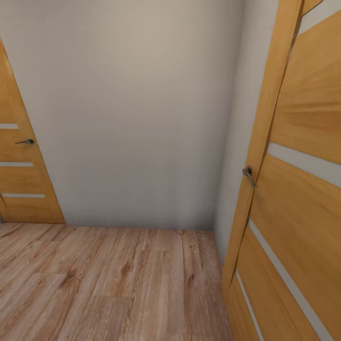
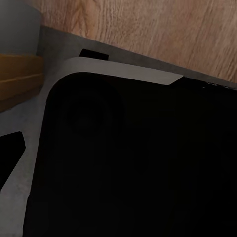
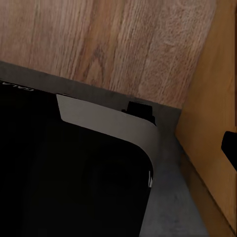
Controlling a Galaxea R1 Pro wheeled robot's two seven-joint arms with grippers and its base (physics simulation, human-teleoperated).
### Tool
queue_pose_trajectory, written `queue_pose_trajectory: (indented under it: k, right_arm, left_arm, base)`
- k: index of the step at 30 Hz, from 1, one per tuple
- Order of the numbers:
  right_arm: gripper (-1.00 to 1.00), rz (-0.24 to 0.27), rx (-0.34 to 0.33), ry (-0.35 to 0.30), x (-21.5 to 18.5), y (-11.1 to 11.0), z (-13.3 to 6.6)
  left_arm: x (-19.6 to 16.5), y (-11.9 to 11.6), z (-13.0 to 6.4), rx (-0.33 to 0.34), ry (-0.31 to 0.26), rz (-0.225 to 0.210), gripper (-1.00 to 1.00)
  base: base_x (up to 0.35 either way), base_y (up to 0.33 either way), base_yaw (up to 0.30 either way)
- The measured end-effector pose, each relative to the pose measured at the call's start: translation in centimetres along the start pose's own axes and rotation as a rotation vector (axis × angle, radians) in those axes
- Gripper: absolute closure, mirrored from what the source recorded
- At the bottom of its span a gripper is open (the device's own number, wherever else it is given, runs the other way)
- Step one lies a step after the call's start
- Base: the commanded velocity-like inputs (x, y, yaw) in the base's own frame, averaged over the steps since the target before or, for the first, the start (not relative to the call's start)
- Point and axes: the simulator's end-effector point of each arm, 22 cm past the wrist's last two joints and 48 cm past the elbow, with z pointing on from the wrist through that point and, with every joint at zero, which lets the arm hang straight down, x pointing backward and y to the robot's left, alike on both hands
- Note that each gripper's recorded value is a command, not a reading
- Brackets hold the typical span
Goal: Move the two storage containers from the living room to the garage. In the garage, place one container on the floor and stack the other container on top of it (either order is fine).
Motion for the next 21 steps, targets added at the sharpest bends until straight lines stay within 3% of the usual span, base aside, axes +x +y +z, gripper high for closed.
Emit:
queue_pose_trajectory:
  k: [15, 21]
  right_arm:
    - [-1.0, 0.005, 0.04, 0.013, 0.3, -1.0, 0.0]
    - [-1.0, 0.005, 0.052, 0.015, 0.3, -1.2, 0.0]
  left_arm:
    - [0.0, -0.1, 0.0, 0.001, 0.0, 0.0, -1.0]
    - [0.0, -0.1, 0.0, 0.001, 0.0, 0.0, -1.0]
  base:
    - [0.198, 0.0, 0.002]
    - [0.028, 0.0, 0.197]
